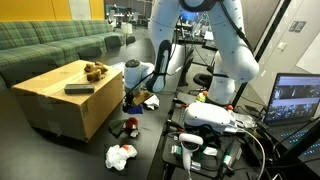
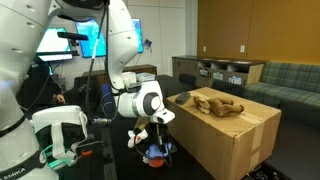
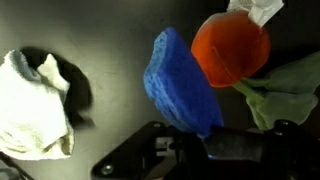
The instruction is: Put the white towel on the table, the then moose on the box, then the blue sponge on the table, then the turnip plushie on the box, then the duster on the table, and lastly, the white cloth on the box
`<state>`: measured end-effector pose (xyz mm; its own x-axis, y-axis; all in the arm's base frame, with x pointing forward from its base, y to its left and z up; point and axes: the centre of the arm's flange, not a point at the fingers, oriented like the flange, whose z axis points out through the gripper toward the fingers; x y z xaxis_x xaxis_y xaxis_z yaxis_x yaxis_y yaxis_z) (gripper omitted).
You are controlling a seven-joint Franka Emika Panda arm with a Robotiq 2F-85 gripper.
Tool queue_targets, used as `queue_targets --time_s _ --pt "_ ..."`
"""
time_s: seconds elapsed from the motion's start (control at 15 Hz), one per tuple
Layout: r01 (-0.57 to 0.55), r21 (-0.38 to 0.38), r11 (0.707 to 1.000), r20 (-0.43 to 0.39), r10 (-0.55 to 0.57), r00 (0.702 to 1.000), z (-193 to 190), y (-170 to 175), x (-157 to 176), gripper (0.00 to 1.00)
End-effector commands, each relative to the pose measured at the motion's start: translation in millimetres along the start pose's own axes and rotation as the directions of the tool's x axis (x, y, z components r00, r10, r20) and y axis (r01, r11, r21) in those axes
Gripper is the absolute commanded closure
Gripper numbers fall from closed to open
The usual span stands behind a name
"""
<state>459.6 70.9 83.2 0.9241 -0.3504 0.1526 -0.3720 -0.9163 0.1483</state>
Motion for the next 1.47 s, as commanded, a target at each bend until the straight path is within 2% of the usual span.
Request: queue_targets --time_s 0.0,0.07,0.13,0.2,0.53,0.87,1.13,1.4 --pt "-0.039 0.007 0.999 -0.033 0.039 0.999 24 -6 11 1.0" --pt "-0.049 0.006 0.999 -0.035 0.049 0.998 27 -5 13 1.0" --pt "-0.061 0.001 0.998 -0.037 0.061 0.997 32 -4 15 0.75" --pt "-0.072 -0.001 0.997 -0.037 0.072 0.997 33 -2 16 0.75" --pt "-0.094 0.003 0.996 -0.033 0.094 0.995 32 1 19 0.38" --pt "-0.028 0.062 0.998 0.043 0.025 0.999 22 -16 -10 0.01" --pt "0.002 0.091 0.996 0.088 -0.01 0.996 27 -36 -36 0.0" --pt "0.006 0.111 0.994 0.105 -0.018 0.994 32 -39 -44 0.0"
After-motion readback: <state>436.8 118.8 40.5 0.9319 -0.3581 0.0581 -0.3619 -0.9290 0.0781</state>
